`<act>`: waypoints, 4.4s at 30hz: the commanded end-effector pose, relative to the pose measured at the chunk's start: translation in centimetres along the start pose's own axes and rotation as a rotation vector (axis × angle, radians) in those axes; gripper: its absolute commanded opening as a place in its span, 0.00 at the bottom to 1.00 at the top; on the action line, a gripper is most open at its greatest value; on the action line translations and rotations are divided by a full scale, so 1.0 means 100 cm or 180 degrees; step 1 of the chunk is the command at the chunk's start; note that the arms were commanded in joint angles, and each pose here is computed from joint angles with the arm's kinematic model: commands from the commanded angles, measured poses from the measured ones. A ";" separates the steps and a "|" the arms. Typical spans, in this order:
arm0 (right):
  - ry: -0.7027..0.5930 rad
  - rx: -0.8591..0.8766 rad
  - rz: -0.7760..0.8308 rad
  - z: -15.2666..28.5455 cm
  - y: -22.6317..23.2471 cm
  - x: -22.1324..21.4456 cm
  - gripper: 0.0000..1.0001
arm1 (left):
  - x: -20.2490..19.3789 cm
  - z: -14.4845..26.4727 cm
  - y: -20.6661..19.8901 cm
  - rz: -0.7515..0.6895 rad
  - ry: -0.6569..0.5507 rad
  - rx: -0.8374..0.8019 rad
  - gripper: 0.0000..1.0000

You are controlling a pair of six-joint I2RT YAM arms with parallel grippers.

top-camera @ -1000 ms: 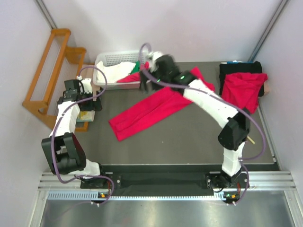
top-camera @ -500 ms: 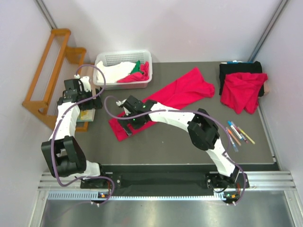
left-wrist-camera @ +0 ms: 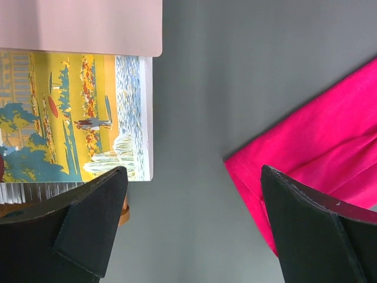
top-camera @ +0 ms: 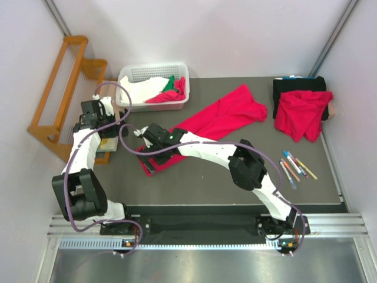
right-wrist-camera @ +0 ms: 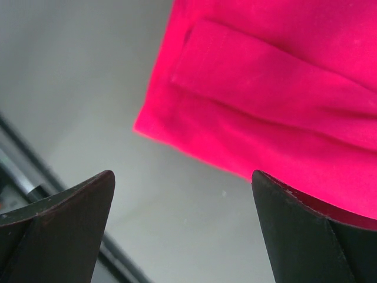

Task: Fold and stack the t-shirts
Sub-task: Fold the tshirt

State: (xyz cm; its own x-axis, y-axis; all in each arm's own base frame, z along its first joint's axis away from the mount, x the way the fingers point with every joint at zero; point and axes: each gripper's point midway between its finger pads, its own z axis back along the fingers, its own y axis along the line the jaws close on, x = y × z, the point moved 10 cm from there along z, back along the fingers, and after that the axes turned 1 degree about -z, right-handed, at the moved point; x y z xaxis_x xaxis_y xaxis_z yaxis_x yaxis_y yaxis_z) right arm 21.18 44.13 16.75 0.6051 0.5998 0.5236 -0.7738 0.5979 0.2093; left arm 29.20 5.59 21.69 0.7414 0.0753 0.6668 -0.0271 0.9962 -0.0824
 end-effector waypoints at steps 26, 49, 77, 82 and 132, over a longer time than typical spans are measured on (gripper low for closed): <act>0.0810 0.0256 -0.0563 0.000 -0.027 -0.108 1.00 | 0.015 0.001 -0.002 -0.0030 -0.0249 -0.0113 0.99; 0.0792 -0.0108 -0.0014 0.094 0.019 -0.132 1.00 | 0.014 0.015 -0.003 -0.0122 -0.0295 -0.0081 0.99; 0.0600 -0.1131 0.1129 0.018 0.077 -0.127 1.00 | 0.001 0.034 -0.008 -0.0087 -0.0258 -0.0079 0.99; 0.0542 -0.0999 0.1131 0.039 0.094 -0.112 1.00 | -0.001 0.033 -0.006 -0.0144 -0.0246 -0.0040 0.99; -0.0035 -0.0107 0.0450 0.098 0.035 -0.046 1.00 | 0.003 0.043 0.000 -0.0235 -0.0367 0.0098 0.99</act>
State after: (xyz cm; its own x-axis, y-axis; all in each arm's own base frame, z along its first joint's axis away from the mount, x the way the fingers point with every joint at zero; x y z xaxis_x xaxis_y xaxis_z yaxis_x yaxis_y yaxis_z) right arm 15.39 39.32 18.93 0.5399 0.6832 0.4917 -0.8198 0.5594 0.1228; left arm 26.68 5.64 23.95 0.6989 0.0201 0.7149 0.0016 0.9996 -0.0296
